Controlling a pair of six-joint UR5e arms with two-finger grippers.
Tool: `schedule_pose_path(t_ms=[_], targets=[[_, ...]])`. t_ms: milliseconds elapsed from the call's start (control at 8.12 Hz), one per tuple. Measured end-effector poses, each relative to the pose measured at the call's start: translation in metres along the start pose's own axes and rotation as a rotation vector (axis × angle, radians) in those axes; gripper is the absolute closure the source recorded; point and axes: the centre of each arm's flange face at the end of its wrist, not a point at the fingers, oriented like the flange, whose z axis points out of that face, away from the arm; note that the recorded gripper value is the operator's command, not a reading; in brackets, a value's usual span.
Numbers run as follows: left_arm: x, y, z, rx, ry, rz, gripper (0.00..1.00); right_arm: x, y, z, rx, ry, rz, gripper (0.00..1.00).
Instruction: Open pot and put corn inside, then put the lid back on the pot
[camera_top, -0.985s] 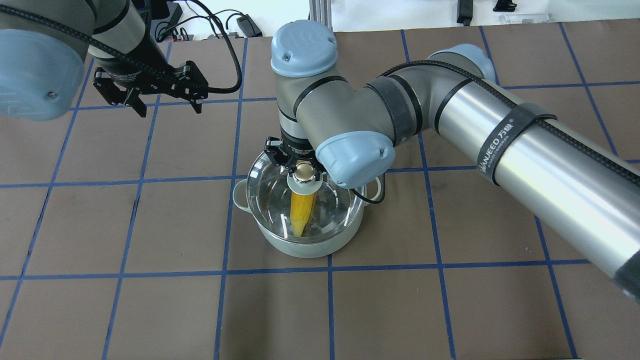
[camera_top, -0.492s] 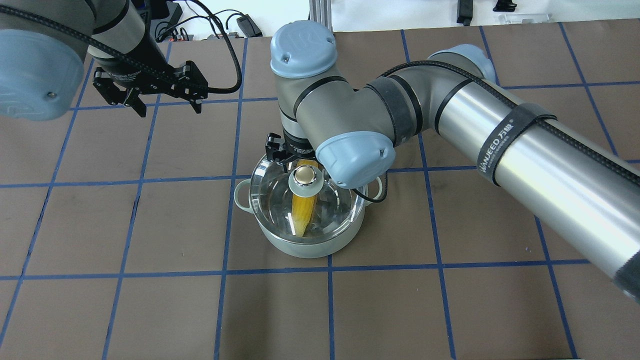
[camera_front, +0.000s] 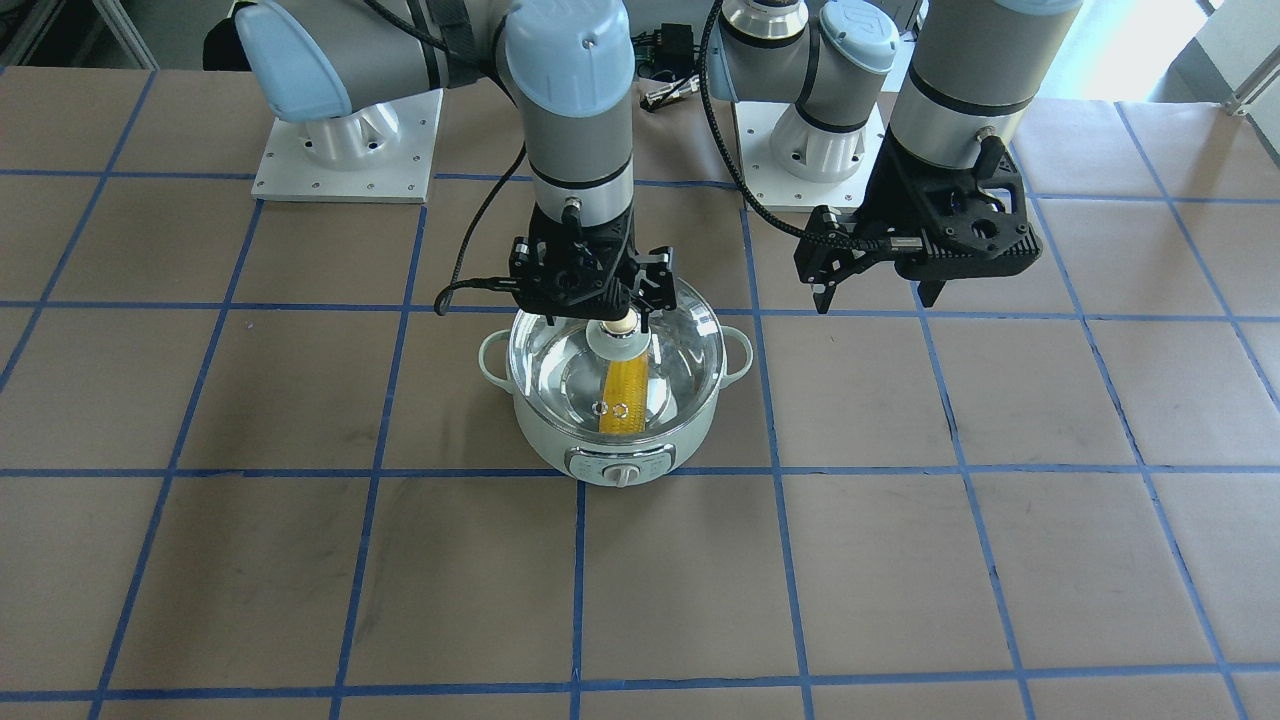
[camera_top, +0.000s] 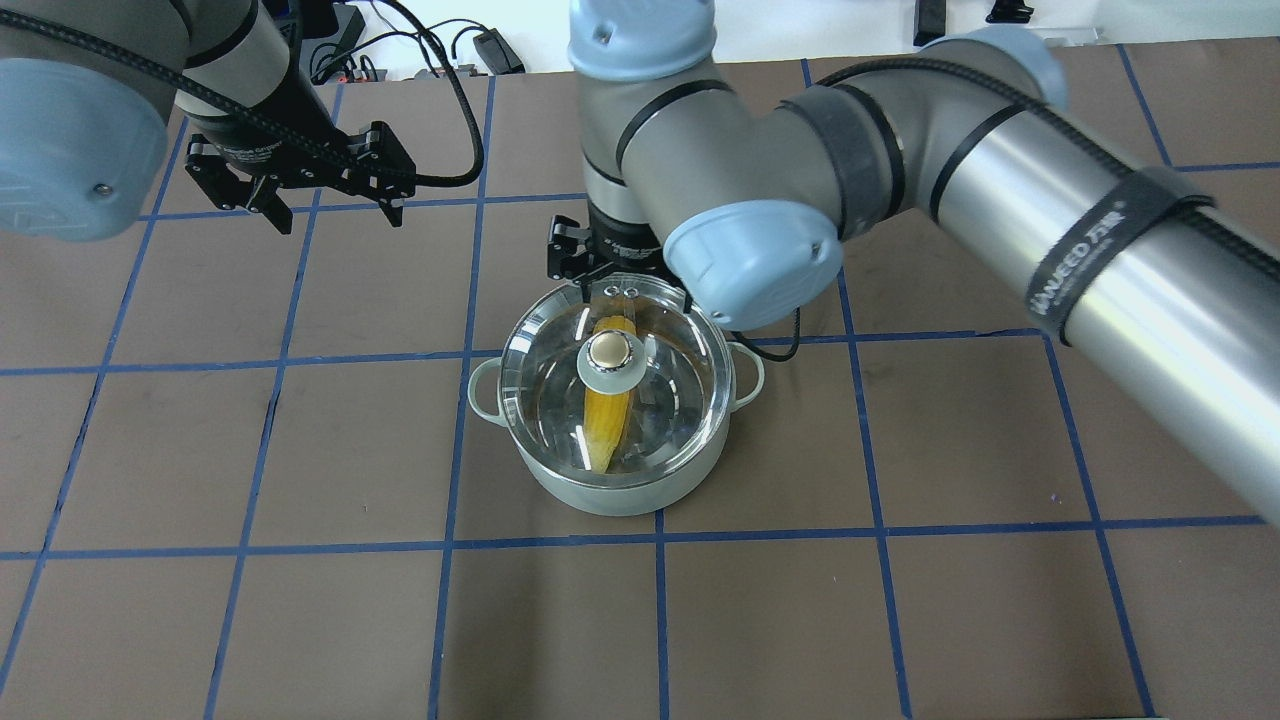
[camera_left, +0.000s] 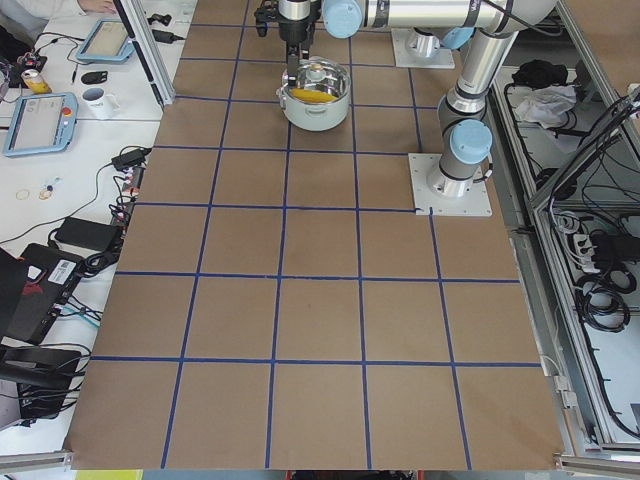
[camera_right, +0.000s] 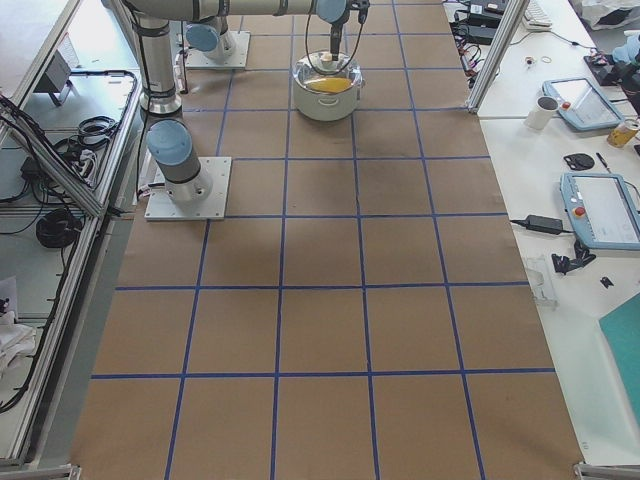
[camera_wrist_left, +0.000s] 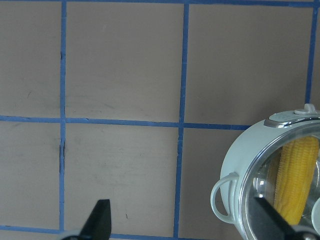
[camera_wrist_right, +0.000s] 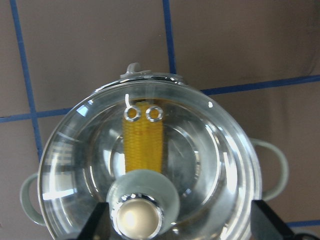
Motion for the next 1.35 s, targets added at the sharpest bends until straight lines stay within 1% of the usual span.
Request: schedule_pose_path(t_ms=[246, 369, 492, 615, 738, 862, 1108, 1231, 1354], targets=[[0.000, 0.001, -0.002, 0.004, 0.002, 0.005, 0.00, 0.073, -0.009, -0.058, -0.039, 0.055, -0.102, 0.00], [0.000, 0.002, -0.003, 0.006, 0.002, 0.006, 0.00, 0.119, -0.016, -0.086, -0.039, 0.081, -0.149, 0.00], [0.000, 0.002, -0.004, 0.007, 0.002, 0.007, 0.00, 0.167, -0.025, -0.110, -0.024, 0.104, -0.203, 0.00], [0.000, 0.002, -0.004, 0.007, 0.002, 0.007, 0.00, 0.209, -0.033, -0.130, 0.004, 0.119, -0.232, 0.00], [0.000, 0.002, -0.004, 0.007, 0.002, 0.007, 0.00, 0.238, -0.039, -0.143, 0.031, 0.132, -0.239, 0.00], [0.000, 0.002, -0.004, 0.007, 0.002, 0.006, 0.00, 0.252, -0.040, -0.152, 0.053, 0.143, -0.231, 0.00], [0.000, 0.002, -0.004, 0.006, 0.002, 0.006, 0.00, 0.257, -0.034, -0.163, 0.081, 0.142, -0.190, 0.00], [0.000, 0.002, -0.004, 0.007, 0.002, 0.005, 0.00, 0.253, -0.029, -0.167, 0.093, 0.138, -0.189, 0.03], [0.000, 0.002, -0.004, 0.007, 0.002, 0.005, 0.00, 0.243, -0.025, -0.169, 0.108, 0.133, -0.198, 0.00]])
